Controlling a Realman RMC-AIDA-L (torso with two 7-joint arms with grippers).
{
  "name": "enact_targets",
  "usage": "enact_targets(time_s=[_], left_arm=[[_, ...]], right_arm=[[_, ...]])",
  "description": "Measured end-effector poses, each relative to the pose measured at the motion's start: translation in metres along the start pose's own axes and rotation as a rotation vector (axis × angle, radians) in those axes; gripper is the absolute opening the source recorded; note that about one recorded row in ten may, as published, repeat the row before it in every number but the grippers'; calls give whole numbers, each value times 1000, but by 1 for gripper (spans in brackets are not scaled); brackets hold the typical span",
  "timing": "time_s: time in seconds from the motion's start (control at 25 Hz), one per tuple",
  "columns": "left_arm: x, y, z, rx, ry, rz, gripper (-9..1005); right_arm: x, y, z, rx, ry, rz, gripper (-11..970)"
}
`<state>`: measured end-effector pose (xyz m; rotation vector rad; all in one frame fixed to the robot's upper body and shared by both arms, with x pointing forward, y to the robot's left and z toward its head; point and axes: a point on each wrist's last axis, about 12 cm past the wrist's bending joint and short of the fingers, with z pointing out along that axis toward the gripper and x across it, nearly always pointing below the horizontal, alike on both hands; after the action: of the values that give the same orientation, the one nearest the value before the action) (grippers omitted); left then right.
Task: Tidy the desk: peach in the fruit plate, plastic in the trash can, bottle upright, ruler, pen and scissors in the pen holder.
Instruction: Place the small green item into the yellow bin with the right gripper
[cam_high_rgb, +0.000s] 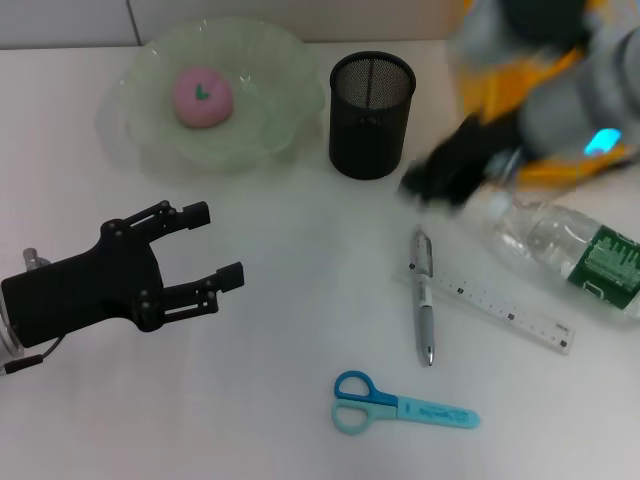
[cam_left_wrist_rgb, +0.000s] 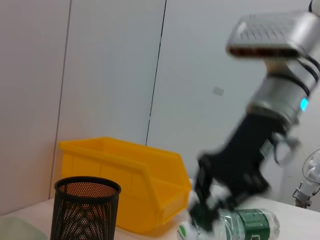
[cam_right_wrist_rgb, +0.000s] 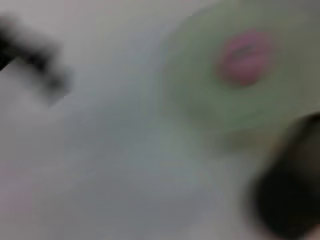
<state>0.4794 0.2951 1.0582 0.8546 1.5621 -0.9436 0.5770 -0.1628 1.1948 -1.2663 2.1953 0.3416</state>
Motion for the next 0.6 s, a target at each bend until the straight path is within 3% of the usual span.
enact_targets(time_s=[0.16, 0.28, 0.44, 0.52, 0.6], left_arm=[[0, 0, 2, 3, -2, 3, 860], [0, 0, 3, 5, -4, 7, 860], [-1, 0, 4, 7, -6, 9, 860], [-2, 0, 5, 9, -7, 11, 860], [-2, 1, 5, 10, -7, 11, 860]], right_arm=[[9, -46, -39, 176, -154, 150, 174], [22, -74, -50, 292, -225, 221, 168], [39, -101, -40, 405, -270, 273, 183], [50, -115, -24, 465, -272, 292, 191], [52, -118, -17, 473, -265, 288, 199]])
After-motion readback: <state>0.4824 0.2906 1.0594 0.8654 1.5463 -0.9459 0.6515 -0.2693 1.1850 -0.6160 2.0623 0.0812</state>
